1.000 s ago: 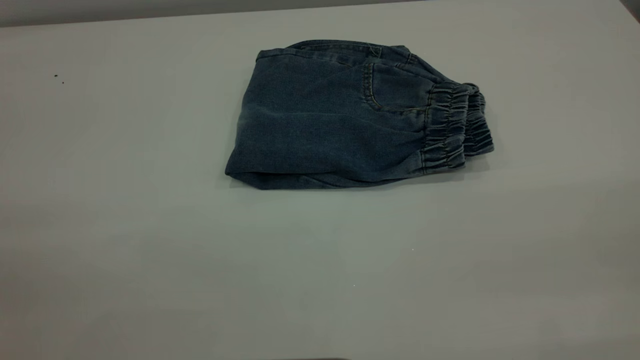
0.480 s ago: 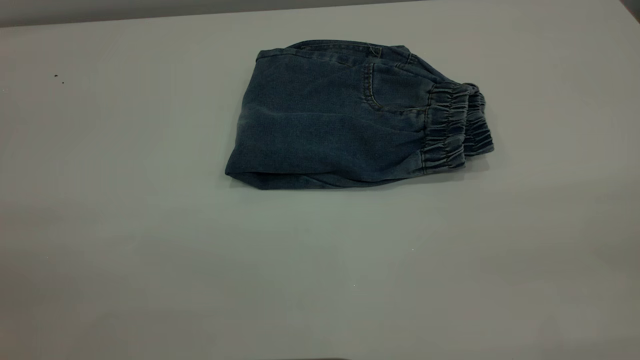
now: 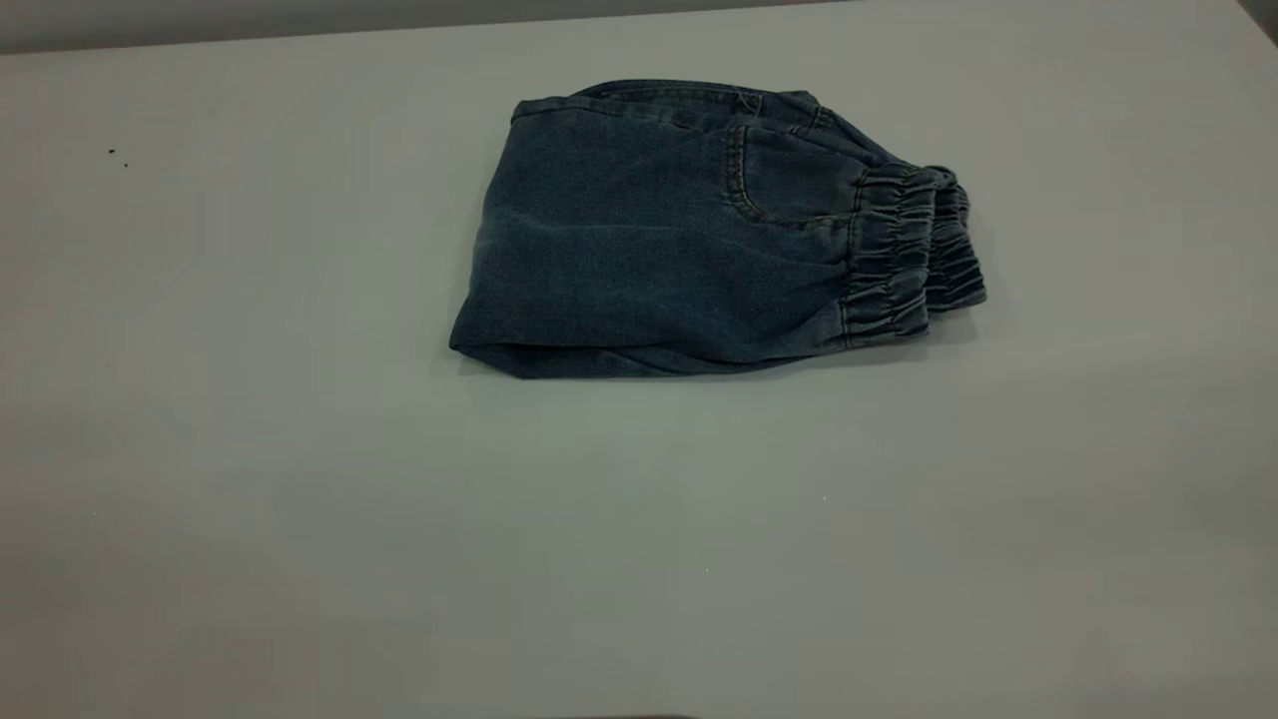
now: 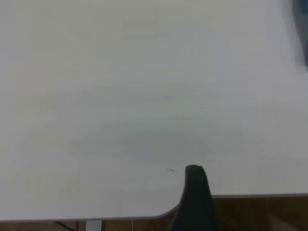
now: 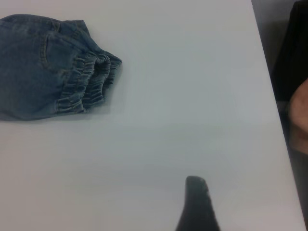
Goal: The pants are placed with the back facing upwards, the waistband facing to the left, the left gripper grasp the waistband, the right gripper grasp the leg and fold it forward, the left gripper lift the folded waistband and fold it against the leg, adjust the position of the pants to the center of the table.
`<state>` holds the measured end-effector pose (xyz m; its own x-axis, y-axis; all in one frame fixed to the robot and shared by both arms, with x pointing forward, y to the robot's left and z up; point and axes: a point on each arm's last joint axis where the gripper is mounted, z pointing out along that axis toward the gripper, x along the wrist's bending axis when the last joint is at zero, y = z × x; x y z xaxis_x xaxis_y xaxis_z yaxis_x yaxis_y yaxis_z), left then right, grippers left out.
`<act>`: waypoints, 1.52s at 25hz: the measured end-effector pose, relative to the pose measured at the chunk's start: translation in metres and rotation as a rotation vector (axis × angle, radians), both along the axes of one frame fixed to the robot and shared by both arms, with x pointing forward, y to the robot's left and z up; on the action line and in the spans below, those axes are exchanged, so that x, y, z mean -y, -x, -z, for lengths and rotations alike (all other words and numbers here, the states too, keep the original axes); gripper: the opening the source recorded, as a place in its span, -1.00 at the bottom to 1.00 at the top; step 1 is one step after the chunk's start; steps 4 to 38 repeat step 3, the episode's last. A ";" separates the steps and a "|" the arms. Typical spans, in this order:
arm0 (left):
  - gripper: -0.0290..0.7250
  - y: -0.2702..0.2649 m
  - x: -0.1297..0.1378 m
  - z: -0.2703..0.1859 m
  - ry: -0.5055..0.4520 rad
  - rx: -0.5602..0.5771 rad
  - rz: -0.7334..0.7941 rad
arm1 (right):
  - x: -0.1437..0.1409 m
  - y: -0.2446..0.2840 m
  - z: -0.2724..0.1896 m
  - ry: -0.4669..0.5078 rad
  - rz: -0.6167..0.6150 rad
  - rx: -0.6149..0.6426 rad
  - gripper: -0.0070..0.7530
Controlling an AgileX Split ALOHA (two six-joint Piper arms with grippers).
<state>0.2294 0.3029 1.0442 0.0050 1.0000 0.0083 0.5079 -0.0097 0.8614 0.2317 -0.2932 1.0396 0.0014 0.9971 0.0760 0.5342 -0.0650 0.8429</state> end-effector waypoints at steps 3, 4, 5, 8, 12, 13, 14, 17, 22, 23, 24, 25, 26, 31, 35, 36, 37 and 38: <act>0.45 0.000 0.000 0.000 0.000 0.000 0.000 | 0.000 0.000 0.000 0.000 0.000 0.000 0.16; 0.45 0.000 0.000 0.000 0.000 0.000 0.000 | 0.000 0.000 0.000 0.000 0.000 0.000 0.16; 0.45 0.000 0.000 0.000 0.000 0.000 0.000 | 0.000 0.000 0.000 0.000 0.000 0.000 0.16; 0.45 0.000 0.000 0.000 0.000 0.000 0.000 | 0.000 0.000 0.000 0.000 0.000 0.000 0.16; 0.45 0.000 0.000 0.000 0.000 0.000 0.000 | 0.000 0.000 0.000 0.000 0.000 0.000 0.16; 0.45 0.000 0.000 0.000 0.000 0.000 0.000 | 0.000 0.000 0.000 0.000 0.000 0.000 0.16; 0.45 0.000 0.000 0.000 0.000 0.000 0.000 | 0.000 0.000 0.000 0.000 0.000 0.000 0.16; 0.45 0.000 0.000 0.000 0.000 0.000 0.000 | 0.000 0.000 0.000 0.000 0.000 0.000 0.16; 0.45 0.000 0.000 0.000 0.000 0.000 0.000 | 0.000 0.000 0.000 0.000 0.000 0.000 0.16; 0.45 0.000 0.000 0.000 0.000 0.000 0.000 | 0.000 0.000 0.000 0.000 0.000 0.000 0.16; 0.45 0.000 0.000 0.000 0.000 0.000 0.000 | 0.000 0.000 0.000 0.000 0.000 0.000 0.16; 0.45 0.000 0.000 0.000 0.000 0.000 0.000 | 0.000 0.000 0.000 0.000 0.000 0.000 0.16; 0.45 0.000 0.000 0.000 0.000 0.000 0.000 | 0.000 0.000 0.000 0.000 0.000 0.000 0.16; 0.45 0.000 0.000 0.000 0.000 0.000 0.000 | 0.000 0.000 0.000 0.000 0.000 0.000 0.16; 0.45 0.000 0.000 0.000 0.000 0.000 0.000 | 0.000 0.000 0.000 0.000 0.000 0.000 0.16; 0.45 0.000 0.000 0.000 0.000 0.000 0.000 | 0.000 0.000 0.000 0.000 0.000 0.000 0.16; 0.45 0.000 0.000 0.000 0.000 0.000 0.000 | 0.000 0.000 0.000 0.000 0.000 0.000 0.16; 0.45 0.000 0.000 0.000 0.000 0.000 0.000 | 0.000 0.000 0.000 0.000 0.000 0.000 0.16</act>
